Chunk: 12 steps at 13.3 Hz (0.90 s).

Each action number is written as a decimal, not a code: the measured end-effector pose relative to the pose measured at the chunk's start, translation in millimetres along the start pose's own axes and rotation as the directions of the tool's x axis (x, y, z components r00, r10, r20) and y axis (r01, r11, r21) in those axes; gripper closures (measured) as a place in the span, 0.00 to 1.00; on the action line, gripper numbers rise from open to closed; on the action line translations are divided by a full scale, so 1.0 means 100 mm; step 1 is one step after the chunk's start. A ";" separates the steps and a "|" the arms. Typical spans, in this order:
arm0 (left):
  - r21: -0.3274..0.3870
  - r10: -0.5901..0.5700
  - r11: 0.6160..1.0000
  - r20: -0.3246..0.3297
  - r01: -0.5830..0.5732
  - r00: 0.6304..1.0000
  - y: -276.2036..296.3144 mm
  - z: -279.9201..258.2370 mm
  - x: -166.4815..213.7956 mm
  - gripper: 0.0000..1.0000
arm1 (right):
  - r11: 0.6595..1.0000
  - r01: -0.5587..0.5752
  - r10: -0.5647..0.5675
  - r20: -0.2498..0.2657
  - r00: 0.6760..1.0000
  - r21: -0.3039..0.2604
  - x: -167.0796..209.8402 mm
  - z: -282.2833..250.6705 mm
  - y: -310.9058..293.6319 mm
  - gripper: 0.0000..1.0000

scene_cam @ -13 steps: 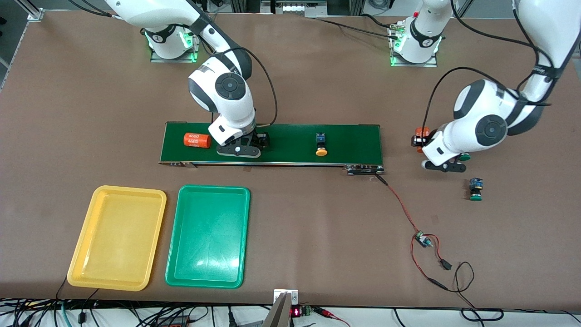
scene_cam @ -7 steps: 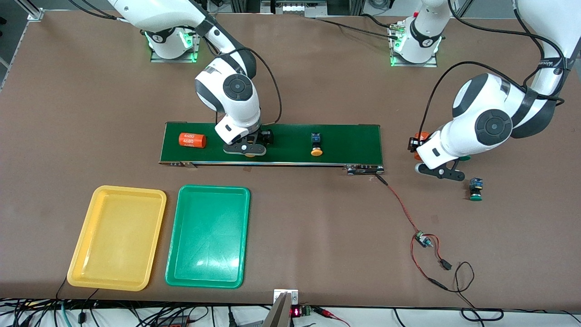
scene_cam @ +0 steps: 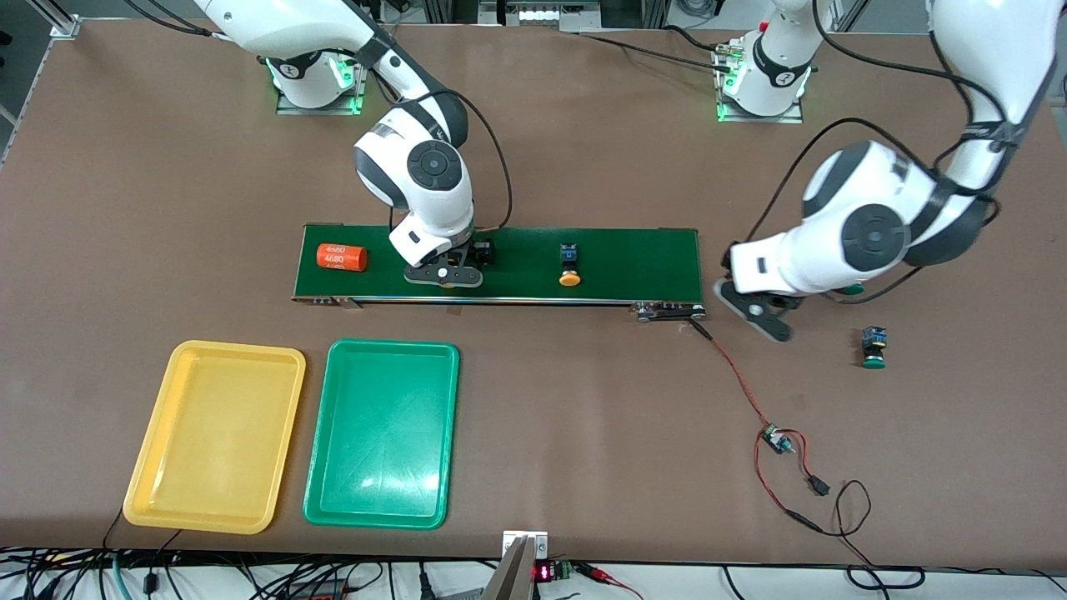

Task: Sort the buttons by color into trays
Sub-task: 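Set the cylinder on the belt with the left gripper while the right gripper descends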

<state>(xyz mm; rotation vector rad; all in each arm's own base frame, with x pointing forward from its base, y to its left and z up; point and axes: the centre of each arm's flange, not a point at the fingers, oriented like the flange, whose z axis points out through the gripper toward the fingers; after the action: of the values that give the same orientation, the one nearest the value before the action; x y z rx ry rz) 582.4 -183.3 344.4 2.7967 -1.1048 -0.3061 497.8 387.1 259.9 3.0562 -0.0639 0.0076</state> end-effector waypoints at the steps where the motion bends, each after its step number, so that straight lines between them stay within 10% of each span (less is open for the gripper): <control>1: 0.001 0.058 0.998 0.012 -0.058 0.998 0.18 0.07 0.10 0.50 | 1.000 0.009 -0.009 0.003 1.000 -0.003 0.04 0.01 0.06 0.00; 5: 0.171 0.353 0.913 0.121 -0.370 0.928 0.98 0.30 0.47 0.50 | 0.999 0.035 -0.035 0.018 0.999 -0.018 0.16 0.06 0.31 0.00; 12: 0.053 0.695 0.694 0.210 -0.718 0.688 1.20 0.80 0.55 0.50 | 0.997 0.077 -0.076 0.047 0.996 -0.022 -0.03 -0.06 0.57 0.00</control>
<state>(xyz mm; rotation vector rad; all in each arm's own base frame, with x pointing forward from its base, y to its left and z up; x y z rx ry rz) 523.7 -311.3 280.3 2.2000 -2.2037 -0.3961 492.7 331.1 270.4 3.0329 0.0493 -0.0688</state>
